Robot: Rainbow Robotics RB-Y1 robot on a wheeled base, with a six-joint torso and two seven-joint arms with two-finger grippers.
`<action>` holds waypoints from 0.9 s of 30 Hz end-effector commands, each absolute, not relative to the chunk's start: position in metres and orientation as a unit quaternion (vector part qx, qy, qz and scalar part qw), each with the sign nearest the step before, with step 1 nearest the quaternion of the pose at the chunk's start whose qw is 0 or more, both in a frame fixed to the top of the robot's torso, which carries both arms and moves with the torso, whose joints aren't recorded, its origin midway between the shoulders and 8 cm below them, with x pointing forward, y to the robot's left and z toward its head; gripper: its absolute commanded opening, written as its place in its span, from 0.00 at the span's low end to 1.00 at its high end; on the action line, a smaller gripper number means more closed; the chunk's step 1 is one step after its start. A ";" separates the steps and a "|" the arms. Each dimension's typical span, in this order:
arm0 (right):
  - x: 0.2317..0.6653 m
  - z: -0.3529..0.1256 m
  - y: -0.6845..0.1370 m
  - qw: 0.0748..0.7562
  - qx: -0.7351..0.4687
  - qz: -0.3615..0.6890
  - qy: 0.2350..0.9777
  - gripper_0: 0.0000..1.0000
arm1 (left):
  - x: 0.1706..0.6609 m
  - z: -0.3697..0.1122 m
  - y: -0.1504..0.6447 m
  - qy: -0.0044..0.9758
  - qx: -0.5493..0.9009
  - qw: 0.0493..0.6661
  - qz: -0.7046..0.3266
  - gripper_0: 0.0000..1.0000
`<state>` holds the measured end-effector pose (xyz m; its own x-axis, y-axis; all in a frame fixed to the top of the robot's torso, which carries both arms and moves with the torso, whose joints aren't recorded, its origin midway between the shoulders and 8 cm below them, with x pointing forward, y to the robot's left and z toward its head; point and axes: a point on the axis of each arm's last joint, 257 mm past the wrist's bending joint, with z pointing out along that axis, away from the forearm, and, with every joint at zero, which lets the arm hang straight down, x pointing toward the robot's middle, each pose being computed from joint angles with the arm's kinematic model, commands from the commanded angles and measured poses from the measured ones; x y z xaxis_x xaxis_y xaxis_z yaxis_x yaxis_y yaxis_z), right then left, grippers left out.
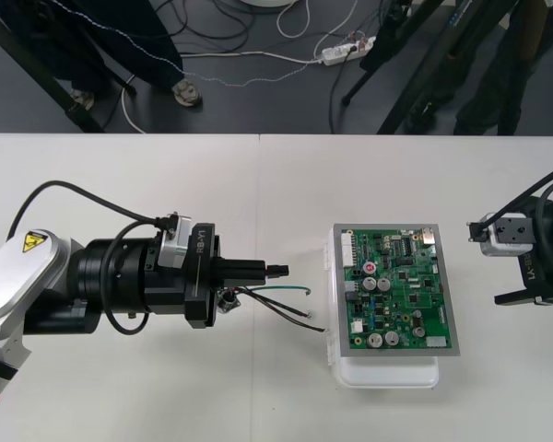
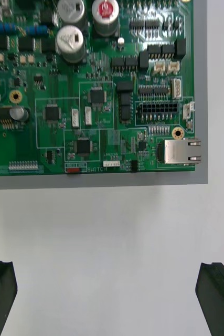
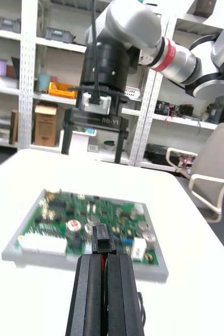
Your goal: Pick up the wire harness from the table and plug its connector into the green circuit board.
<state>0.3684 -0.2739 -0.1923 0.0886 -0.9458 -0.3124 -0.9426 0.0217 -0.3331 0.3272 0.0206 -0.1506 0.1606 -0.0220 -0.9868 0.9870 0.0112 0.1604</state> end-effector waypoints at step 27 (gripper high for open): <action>0.392 -0.244 -0.256 0.193 -0.710 -0.094 0.670 1.00 | 0.351 -0.212 0.010 0.352 0.570 0.596 -0.443 0.00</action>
<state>0.3854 -0.2791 -0.2501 0.0835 -0.9912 -0.1027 -0.9274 -0.0396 -0.3720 0.3585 0.0283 -0.2409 0.2130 -0.0385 -0.9763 0.9770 0.0141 0.2126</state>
